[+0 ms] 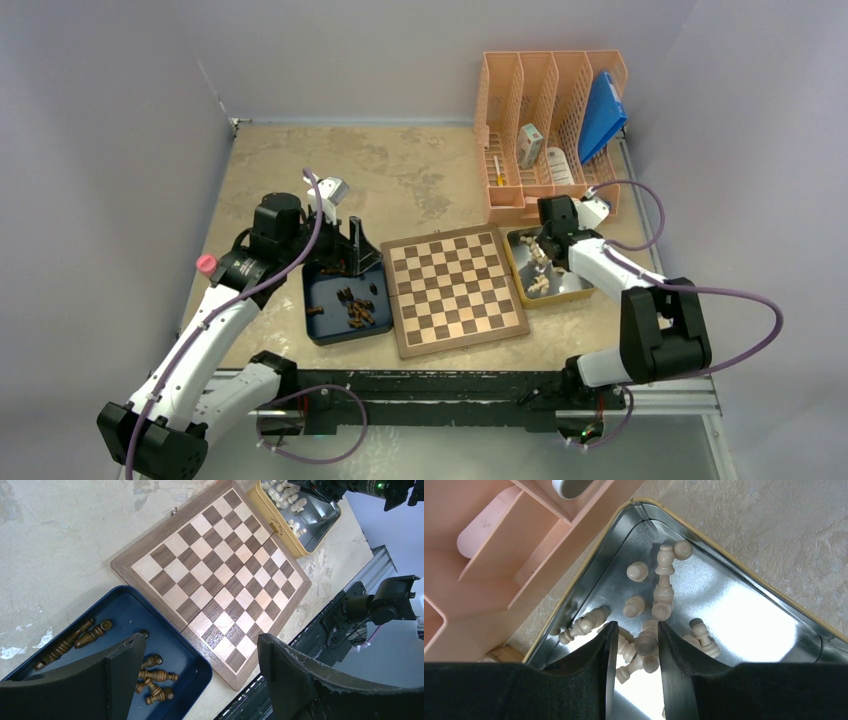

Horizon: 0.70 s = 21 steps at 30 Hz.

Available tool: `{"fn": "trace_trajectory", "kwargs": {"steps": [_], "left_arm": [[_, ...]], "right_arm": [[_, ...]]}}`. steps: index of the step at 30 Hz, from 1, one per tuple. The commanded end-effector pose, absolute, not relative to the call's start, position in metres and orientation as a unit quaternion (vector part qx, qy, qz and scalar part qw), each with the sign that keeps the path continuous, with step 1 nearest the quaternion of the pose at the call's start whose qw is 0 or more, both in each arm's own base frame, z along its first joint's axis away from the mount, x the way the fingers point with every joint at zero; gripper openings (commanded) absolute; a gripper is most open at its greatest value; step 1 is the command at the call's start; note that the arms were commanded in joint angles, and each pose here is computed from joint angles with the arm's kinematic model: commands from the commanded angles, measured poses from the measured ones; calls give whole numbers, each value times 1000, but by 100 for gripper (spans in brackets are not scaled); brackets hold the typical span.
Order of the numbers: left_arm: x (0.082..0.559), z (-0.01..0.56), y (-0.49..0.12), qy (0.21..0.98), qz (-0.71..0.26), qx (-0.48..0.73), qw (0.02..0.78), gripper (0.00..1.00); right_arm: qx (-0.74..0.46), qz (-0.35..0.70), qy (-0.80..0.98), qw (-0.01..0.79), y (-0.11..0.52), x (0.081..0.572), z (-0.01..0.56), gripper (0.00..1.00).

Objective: Set up the chess pieces on the board
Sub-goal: Pick up the chess piece from the storage box.

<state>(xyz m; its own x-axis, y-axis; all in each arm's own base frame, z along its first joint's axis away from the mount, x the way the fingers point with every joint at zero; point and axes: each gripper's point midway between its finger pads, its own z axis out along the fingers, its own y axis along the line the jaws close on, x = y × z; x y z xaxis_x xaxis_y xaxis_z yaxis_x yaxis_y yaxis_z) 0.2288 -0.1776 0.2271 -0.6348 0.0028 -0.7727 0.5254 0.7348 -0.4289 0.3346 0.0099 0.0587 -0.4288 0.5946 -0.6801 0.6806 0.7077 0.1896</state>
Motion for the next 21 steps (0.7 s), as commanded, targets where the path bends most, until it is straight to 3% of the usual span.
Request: {"fn": "trace_trajectory", "kwargs": {"steps": [1, 10, 21], "left_arm": [[233, 238, -180, 826, -336, 168, 420, 83], [234, 236, -179, 829, -333, 166, 418, 83], [235, 234, -178, 832, -328, 164, 417, 83]], "right_arm": [[393, -49, 833, 386, 8, 337, 60, 37], [390, -62, 822, 409, 0, 337, 78, 19], [354, -75, 814, 455, -7, 350, 122, 13]]}}
